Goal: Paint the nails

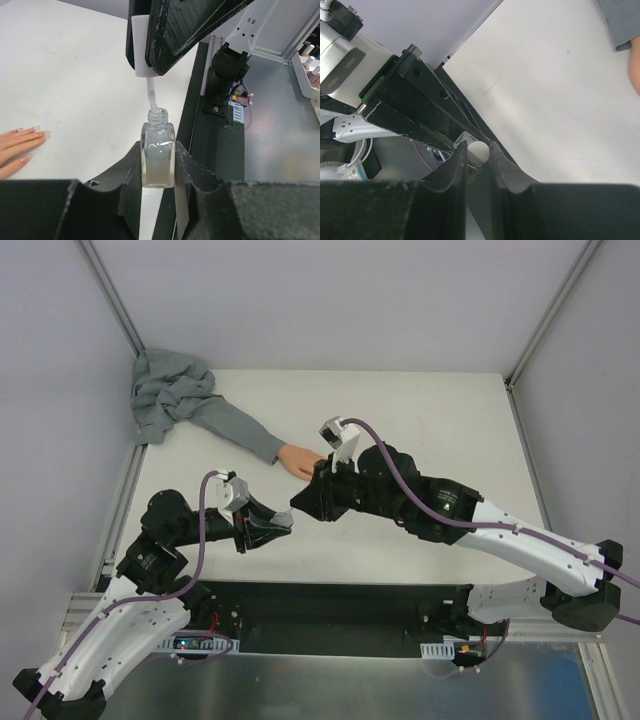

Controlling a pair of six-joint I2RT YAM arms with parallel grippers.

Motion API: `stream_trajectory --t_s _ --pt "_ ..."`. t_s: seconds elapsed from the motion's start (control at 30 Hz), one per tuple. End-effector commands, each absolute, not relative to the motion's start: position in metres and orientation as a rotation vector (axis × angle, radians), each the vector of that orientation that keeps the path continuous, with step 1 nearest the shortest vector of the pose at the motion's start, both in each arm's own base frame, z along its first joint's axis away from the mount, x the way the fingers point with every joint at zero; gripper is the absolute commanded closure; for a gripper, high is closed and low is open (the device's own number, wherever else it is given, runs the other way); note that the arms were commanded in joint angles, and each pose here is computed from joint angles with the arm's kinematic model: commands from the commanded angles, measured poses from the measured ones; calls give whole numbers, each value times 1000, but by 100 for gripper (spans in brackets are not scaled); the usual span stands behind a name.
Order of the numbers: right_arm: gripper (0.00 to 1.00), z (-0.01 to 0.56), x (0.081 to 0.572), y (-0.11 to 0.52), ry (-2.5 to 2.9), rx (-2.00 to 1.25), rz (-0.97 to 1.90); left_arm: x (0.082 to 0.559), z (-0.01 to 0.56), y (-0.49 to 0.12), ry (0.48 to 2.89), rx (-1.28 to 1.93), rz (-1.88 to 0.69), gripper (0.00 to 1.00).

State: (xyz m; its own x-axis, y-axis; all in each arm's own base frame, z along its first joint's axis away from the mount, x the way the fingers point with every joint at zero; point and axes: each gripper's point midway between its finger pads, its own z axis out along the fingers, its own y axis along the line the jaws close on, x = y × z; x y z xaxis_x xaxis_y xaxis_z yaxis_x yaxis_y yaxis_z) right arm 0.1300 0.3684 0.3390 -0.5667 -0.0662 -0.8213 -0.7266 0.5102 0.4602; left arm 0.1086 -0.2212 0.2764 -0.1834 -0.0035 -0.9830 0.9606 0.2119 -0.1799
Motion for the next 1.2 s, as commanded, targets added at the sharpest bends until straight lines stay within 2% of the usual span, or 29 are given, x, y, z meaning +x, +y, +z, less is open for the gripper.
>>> stream_trajectory --t_s 0.0,0.83,1.03,1.17 --pt "99 365 132 363 1893 -615 1126 107 288 -224 1385 992 -1176 100" --pt "99 375 133 356 1875 -564 1207 122 283 -221 1406 947 -1098 100" --pt "99 352 189 326 1932 -312 1063 148 294 -206 1414 794 -941 100" --pt "99 313 231 310 1991 -155 984 170 308 -192 1412 684 -814 100"
